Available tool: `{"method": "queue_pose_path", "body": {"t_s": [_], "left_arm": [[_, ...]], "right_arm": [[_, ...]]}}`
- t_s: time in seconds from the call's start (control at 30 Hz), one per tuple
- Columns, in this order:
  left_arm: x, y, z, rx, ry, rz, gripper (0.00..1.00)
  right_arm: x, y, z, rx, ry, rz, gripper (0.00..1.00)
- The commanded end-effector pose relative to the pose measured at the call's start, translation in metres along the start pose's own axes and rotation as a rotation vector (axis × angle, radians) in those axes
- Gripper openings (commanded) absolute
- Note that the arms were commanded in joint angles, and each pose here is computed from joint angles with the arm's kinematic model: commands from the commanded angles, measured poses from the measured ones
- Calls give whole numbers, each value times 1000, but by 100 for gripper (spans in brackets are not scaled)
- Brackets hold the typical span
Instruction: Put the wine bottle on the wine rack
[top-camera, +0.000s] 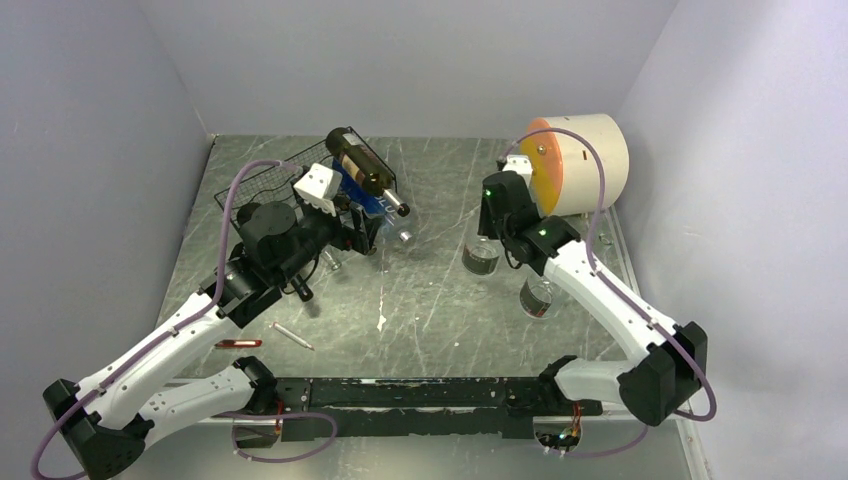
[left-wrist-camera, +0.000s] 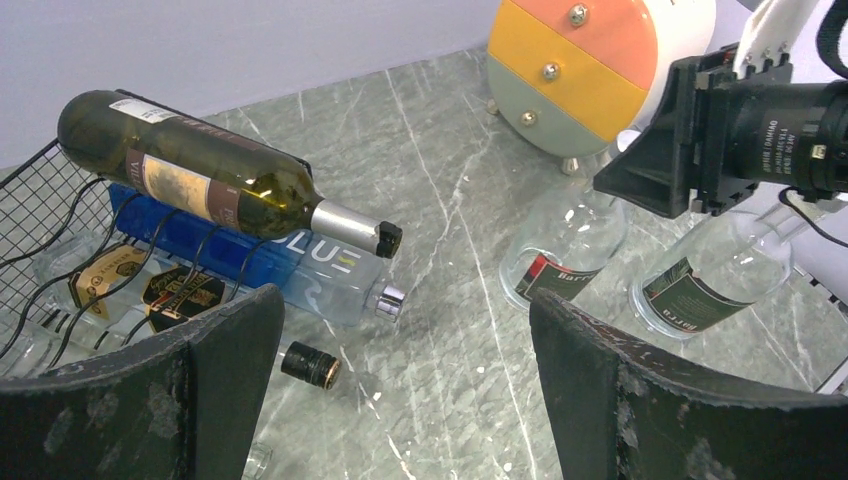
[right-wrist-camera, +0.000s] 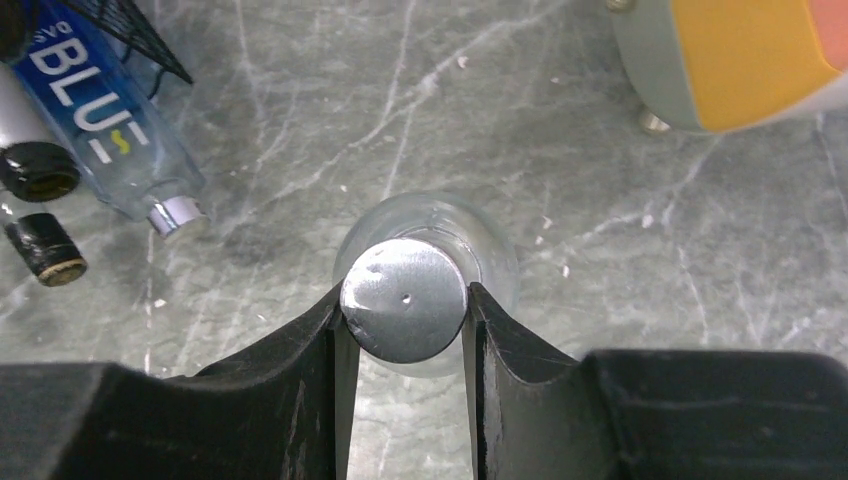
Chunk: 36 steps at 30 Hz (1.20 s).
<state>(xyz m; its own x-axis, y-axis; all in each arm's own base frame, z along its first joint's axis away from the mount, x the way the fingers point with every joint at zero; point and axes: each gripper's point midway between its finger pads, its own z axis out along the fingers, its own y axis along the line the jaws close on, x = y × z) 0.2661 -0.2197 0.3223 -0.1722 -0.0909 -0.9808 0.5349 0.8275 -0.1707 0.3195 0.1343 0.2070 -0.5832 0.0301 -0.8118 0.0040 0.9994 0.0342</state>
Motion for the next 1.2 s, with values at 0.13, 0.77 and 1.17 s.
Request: {"method": "queue_pose_path", "body": {"t_s": [0.13, 0.77, 1.17], "left_arm": [[-19, 4, -3, -35, -41, -11, 96], [-13, 12, -4, -77, -19, -15, 96], [-9, 13, 3, -89, 4, -11, 96]], "right_arm": [[-55, 61, 25, -192, -153, 119, 0], [-75, 61, 41, -223, -427, 179, 0], [34, 50, 19, -233, -227, 26, 0]]}}
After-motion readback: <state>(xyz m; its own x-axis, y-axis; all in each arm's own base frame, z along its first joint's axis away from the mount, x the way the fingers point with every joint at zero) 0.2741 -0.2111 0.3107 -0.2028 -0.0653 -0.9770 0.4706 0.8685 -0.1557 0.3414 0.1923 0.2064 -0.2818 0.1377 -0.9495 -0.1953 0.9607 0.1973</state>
